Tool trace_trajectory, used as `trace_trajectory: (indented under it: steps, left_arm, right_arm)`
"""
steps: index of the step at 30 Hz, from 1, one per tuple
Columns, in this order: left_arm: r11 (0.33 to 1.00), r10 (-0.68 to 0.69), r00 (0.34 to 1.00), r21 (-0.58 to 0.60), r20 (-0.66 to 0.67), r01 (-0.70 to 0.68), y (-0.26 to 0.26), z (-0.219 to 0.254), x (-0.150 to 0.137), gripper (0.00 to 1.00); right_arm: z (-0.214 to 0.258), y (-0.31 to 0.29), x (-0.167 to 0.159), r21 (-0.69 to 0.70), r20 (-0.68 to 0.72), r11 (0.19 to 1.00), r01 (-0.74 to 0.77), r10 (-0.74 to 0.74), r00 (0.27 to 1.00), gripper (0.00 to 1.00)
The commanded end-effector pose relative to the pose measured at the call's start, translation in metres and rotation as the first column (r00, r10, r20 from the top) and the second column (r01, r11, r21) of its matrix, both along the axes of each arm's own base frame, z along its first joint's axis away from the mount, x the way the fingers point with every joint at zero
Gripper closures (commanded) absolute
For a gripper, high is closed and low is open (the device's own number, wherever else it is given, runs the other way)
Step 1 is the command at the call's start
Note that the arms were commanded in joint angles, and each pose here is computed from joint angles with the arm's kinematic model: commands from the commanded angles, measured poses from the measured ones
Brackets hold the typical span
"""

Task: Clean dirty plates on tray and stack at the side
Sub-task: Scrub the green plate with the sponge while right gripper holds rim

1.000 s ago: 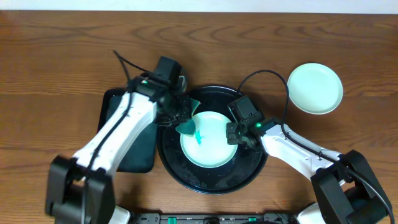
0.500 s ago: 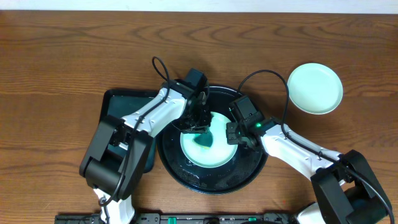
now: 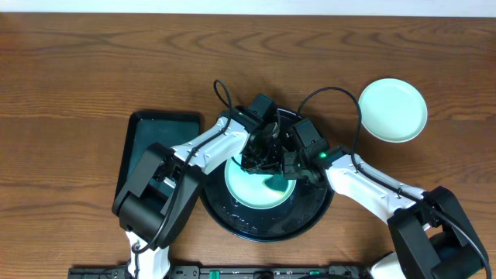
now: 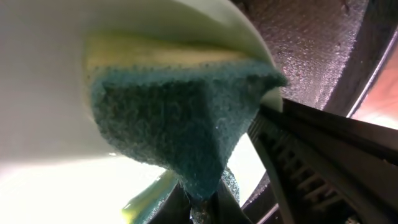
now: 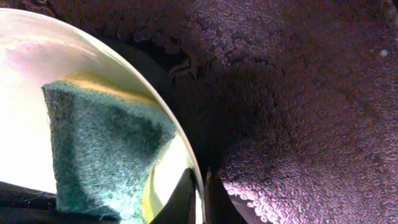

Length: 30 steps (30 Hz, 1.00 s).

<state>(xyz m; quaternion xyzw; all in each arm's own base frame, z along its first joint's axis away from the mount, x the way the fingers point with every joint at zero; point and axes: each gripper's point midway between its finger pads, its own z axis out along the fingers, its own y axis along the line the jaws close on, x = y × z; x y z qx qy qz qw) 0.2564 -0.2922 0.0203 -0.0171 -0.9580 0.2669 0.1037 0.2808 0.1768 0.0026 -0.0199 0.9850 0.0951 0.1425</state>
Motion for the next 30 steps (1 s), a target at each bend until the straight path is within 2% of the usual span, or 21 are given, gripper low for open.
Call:
trace_trajectory:
  steps: [1, 6, 9, 12, 17, 19, 23, 26, 30]
  left_arm:
    - [0.982, 0.065, 0.998, 0.178, 0.021, -0.068, 0.039, -0.023, 0.014, 0.93]
    - [0.854, 0.117, 0.988, 0.497, 0.104, -0.153, 0.132, -0.036, 0.034, 0.93]
    - [0.778, 0.137, 0.983, 0.600, 0.125, -0.185, 0.171, -0.035, 0.039, 0.93]
    - [0.752, 0.155, 0.980, 0.628, 0.125, -0.199, 0.185, -0.034, 0.040, 0.93]
    - [0.746, 0.178, 0.977, 0.632, 0.113, -0.209, 0.185, -0.034, 0.036, 0.93]
    - [0.817, 0.156, 0.986, 0.554, 0.053, -0.159, 0.162, -0.034, 0.028, 0.93]
    - [0.950, 0.075, 0.995, 0.309, -0.071, -0.050, 0.105, -0.025, 0.007, 0.93]
    - [0.987, 0.017, 0.993, 0.163, -0.115, 0.002, 0.072, -0.016, -0.005, 0.93]
    - [0.996, -0.043, 0.990, 0.068, -0.134, 0.053, 0.042, -0.008, -0.019, 0.93]
  right_arm:
    - [-0.025, -0.007, -0.014, -0.040, -0.075, 0.999, 0.024, -0.027, 0.997, 0.99]
    - [-0.025, -0.007, -0.014, -0.040, -0.074, 0.999, 0.025, -0.028, 0.997, 0.99]
    - [-0.025, -0.007, -0.014, -0.038, -0.075, 0.999, 0.032, -0.035, 0.997, 0.99]
    - [-0.025, -0.007, -0.013, -0.038, -0.075, 0.999, 0.032, -0.035, 0.997, 0.99]
    - [-0.025, -0.008, -0.013, -0.038, -0.075, 0.999, 0.033, -0.036, 0.997, 0.99]
    - [-0.025, -0.008, -0.013, -0.038, -0.075, 0.999, 0.033, -0.036, 0.997, 0.99]
    - [-0.025, -0.008, -0.013, -0.038, -0.075, 0.999, 0.033, -0.036, 0.997, 0.99]
    - [-0.025, -0.008, -0.013, -0.038, -0.075, 0.999, 0.033, -0.036, 0.997, 0.99]
    - [-0.025, -0.008, -0.013, -0.038, -0.075, 0.999, 0.033, -0.036, 0.996, 0.99]
